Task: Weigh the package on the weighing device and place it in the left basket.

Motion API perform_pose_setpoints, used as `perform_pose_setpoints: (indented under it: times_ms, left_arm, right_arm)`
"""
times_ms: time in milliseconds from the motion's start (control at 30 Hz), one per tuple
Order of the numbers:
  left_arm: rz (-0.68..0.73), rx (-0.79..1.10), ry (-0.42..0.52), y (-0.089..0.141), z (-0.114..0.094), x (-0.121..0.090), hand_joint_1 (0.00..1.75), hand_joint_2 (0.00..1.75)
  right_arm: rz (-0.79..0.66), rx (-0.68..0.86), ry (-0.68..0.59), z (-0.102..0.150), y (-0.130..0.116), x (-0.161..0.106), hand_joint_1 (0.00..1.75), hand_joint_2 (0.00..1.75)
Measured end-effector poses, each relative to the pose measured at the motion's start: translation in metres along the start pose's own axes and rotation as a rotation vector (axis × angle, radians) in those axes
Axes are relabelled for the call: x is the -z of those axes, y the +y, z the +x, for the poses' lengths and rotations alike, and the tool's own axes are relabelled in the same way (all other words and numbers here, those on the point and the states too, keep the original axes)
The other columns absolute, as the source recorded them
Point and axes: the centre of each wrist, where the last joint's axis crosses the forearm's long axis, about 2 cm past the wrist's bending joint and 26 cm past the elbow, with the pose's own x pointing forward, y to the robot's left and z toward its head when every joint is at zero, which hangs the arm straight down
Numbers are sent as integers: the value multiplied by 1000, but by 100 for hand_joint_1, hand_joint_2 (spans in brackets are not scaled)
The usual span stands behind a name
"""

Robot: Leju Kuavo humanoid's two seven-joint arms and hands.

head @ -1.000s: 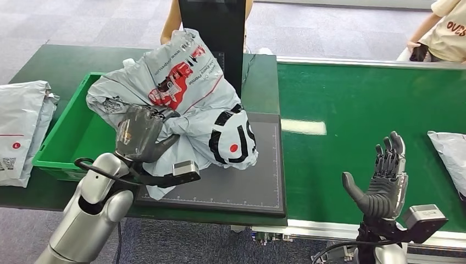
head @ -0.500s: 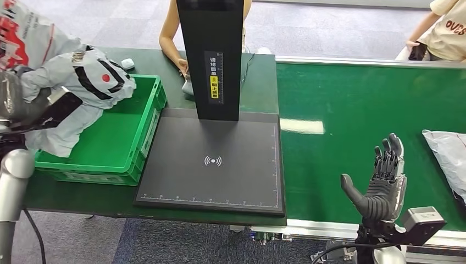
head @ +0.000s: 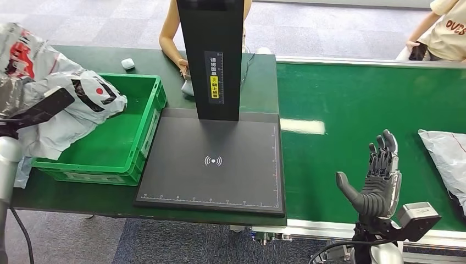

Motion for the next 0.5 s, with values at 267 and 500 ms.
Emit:
perform_pose_setpoints:
  times_ms: [267,500]
  left_arm:
    - [-181,56,15,-30,21,3,124,175]
    - [-157,59,26,-37,27,2,0,175]
  right_arm:
    - [10,5,2,0,1,2,0,175]
    - [9,4,6,0,1,2,0,175]
